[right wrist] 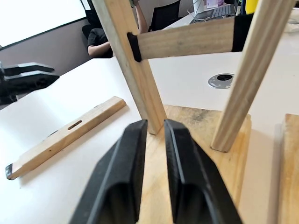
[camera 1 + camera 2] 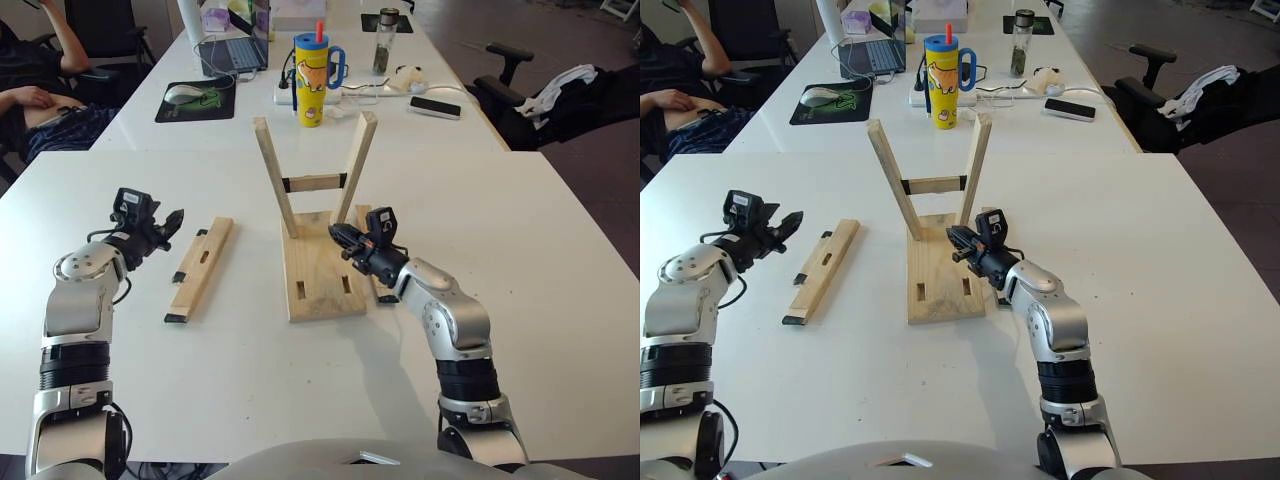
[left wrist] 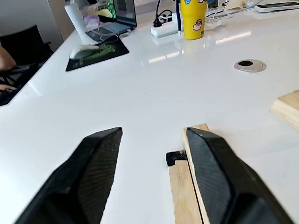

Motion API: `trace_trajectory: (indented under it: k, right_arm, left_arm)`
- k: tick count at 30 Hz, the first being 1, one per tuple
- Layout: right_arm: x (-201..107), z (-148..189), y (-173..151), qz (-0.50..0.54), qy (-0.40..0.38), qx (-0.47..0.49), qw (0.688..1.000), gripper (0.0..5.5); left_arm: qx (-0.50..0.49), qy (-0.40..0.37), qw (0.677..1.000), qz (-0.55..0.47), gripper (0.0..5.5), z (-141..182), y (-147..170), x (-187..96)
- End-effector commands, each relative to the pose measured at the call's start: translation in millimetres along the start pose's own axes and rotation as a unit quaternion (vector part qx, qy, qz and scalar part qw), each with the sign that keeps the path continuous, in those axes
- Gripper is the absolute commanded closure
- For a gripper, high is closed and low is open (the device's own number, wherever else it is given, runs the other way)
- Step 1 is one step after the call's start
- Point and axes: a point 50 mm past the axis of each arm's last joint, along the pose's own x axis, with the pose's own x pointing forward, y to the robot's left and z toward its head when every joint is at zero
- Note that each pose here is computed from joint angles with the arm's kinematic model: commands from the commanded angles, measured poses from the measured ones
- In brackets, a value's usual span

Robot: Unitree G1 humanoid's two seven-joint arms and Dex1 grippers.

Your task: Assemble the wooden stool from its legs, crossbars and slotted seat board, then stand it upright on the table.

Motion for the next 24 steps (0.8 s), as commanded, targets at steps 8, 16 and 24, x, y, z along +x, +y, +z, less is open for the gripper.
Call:
trace_trajectory:
  k: [8,16,24]
  right_arm:
    - [5.0,1.7,1.1,0.009,0.018,-0.034,0.999,4.14]
    - [5.5,-1.3,4.3,0.014,0.018,-0.029,0.999,4.14]
    - [4.4,-13.3,2.9,0.009,0.033,-0.030,0.999,4.14]
  left_arm:
    - [0.026,0.105,0.994,-0.032,2.36,-40.6,12.6,-2.4]
    - [0.062,0.143,0.983,-0.093,2.36,-49.9,2.7,-3.6]
    - [0.044,0.160,0.981,-0.098,2.36,-50.4,-2.0,-0.3]
